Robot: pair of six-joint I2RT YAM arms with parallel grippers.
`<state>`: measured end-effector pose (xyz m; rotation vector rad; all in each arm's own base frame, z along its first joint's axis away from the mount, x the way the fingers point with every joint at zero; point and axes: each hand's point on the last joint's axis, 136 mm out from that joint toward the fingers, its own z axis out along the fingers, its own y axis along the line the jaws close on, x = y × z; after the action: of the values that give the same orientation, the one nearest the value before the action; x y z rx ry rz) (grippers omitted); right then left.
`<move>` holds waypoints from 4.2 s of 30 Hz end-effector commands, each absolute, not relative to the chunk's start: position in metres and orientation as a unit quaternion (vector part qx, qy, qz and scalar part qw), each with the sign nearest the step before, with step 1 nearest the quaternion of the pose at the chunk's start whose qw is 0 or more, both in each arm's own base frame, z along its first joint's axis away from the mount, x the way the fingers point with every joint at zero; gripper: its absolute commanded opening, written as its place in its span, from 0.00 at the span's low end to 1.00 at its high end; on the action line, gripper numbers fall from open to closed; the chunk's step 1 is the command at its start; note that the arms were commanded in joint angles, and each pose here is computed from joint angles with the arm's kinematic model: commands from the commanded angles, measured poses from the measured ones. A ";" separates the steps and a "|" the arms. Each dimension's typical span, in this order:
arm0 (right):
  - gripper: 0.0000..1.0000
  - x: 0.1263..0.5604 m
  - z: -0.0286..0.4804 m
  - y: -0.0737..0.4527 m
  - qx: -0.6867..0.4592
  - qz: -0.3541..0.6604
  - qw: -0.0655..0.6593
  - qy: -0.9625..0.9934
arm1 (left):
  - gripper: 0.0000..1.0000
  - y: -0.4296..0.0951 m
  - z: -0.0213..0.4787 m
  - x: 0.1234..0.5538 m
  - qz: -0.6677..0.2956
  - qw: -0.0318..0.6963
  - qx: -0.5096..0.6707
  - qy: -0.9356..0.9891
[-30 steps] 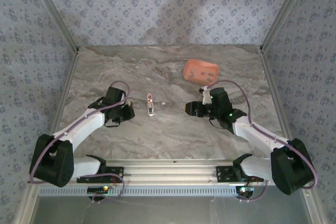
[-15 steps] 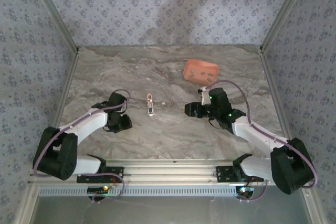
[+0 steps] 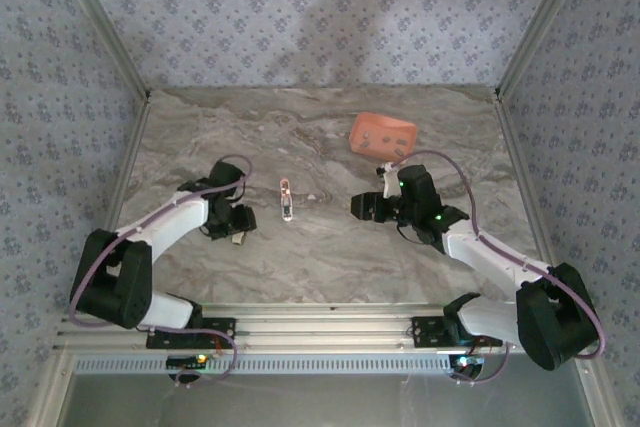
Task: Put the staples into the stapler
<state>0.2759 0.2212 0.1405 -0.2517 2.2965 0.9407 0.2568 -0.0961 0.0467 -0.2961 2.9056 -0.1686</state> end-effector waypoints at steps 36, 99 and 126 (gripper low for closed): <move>0.55 0.271 0.180 0.265 -0.152 0.445 0.284 0.835 | 0.08 -0.233 0.182 0.260 -0.274 0.372 0.386 0.798; 0.77 0.199 0.202 0.304 -0.550 0.357 0.465 0.594 | 0.04 -0.301 0.251 0.185 -0.433 0.428 0.589 0.531; 0.20 0.260 0.169 0.311 -0.354 0.321 0.441 0.760 | 0.72 -0.246 0.216 0.287 -0.255 0.500 0.308 0.768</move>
<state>0.2289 0.3231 0.1803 -1.1666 1.6804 0.9391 0.2303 -0.2876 0.2212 1.2243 1.6475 -0.8809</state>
